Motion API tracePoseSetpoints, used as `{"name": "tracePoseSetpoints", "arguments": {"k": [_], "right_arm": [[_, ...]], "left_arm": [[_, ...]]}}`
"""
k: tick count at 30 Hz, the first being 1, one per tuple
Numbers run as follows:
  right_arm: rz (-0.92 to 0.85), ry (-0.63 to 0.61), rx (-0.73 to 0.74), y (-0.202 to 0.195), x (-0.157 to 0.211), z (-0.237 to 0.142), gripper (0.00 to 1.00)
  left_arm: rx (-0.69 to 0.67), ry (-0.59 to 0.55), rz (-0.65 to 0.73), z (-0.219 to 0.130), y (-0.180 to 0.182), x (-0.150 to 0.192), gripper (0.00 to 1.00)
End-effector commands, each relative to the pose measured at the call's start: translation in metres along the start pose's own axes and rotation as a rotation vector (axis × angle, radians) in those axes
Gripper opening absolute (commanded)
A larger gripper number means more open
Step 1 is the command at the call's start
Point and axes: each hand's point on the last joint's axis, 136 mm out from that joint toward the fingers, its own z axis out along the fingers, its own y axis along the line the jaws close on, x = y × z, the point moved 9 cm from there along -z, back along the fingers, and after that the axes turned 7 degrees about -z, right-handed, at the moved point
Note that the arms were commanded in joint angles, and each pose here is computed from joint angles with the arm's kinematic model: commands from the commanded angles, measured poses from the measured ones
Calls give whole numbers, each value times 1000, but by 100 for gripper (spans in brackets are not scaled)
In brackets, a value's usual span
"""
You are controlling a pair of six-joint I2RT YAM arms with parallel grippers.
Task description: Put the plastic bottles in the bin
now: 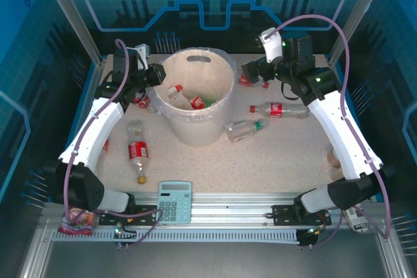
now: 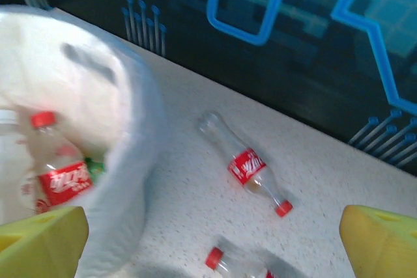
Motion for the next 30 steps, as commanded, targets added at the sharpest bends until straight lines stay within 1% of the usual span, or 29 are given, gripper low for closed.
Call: {"name": "tracePoseSetpoints", "arguments": {"k": [1, 5, 10, 13, 17, 21, 24, 30], "right_arm": [[44, 35, -50, -14, 16, 32, 100], [60, 132, -93, -27, 36, 75, 99], [53, 259, -111, -39, 60, 130, 98], [65, 305, -120, -44, 79, 164, 98], [76, 330, -104, -49, 102, 206, 98], [65, 339, -108, -48, 117, 235, 100], [67, 352, -118, -48, 127, 252, 100], [109, 353, -123, -51, 142, 274, 100]], "left_arm": [[-29, 73, 17, 5, 8, 15, 21], [-30, 73, 18, 5, 8, 15, 21], [-35, 75, 18, 6, 9, 15, 21], [-35, 75, 20, 6, 8, 15, 21], [-36, 73, 20, 6, 8, 15, 21], [-37, 72, 22, 5, 8, 15, 21], [-36, 71, 22, 5, 8, 15, 21], [-39, 76, 21, 6, 9, 16, 21]]}}
